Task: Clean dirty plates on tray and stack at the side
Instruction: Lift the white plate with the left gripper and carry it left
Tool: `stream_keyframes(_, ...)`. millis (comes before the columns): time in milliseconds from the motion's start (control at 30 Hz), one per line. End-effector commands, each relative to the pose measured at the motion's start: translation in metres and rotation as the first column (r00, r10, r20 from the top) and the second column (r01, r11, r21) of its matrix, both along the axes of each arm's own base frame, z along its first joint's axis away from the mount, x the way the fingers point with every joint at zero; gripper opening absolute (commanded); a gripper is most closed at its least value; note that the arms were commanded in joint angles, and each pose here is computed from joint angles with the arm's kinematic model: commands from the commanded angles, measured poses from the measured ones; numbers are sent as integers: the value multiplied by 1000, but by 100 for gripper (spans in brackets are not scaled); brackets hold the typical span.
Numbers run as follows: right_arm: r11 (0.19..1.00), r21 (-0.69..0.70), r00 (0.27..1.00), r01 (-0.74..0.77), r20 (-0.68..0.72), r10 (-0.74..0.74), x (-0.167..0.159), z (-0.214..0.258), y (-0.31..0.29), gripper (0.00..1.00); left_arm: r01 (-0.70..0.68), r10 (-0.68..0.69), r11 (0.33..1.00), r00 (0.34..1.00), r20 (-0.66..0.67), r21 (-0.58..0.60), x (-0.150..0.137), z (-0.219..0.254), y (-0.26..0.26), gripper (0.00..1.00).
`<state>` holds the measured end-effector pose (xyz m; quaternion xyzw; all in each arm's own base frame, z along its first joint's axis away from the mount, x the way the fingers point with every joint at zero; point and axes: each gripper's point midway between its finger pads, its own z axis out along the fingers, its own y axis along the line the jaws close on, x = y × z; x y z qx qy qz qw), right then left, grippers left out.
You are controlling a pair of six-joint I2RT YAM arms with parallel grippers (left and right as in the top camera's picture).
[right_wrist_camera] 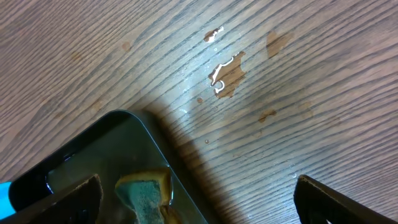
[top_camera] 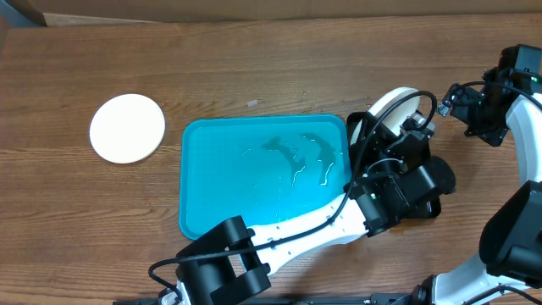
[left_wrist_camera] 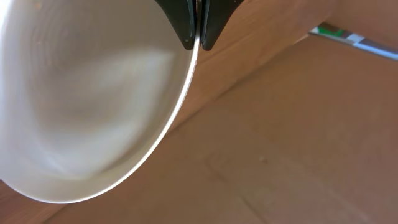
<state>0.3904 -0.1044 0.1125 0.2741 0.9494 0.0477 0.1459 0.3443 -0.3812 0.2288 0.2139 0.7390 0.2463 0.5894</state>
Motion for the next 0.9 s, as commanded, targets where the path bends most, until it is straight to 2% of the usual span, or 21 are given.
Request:
stream_keyframes(0,1000,-5,1000,1,26,-1,5,8,0,100,-52,54,997,998,39,-52,5,24,13,4)
stream_keyframes(100,1000,-5,1000,1,26,-1,5,8,0,100,-16,17,993,1000,6,-114,6,26,12,4)
stream_keyframes(233,1000,-5,1000,1,26,-1,5,8,0,100,70,-123,954,978,-170,-292,9,19,16,4)
stream_keyframes(367,1000,-5,1000,1,26,-1,5,8,-1,100,-30,-206,857,896,-394,-515,18,12,57,4)
stream_keyframes(500,1000,-5,1000,1,26,-1,5,8,-1,100,-156,-272,775,793,-546,-613,26,14,115,4)
stream_keyframes(567,1000,-5,1000,1,26,-1,5,8,0,100,-241,-253,736,769,-587,-633,33,17,156,4)
stream_keyframes(667,1000,-5,1000,1,26,-1,5,8,0,100,-438,-124,636,755,-644,-635,44,18,237,4)
stream_keyframes(867,1000,-5,1000,1,26,-1,5,8,0,100,-717,86,377,658,-748,-586,40,3,382,4)
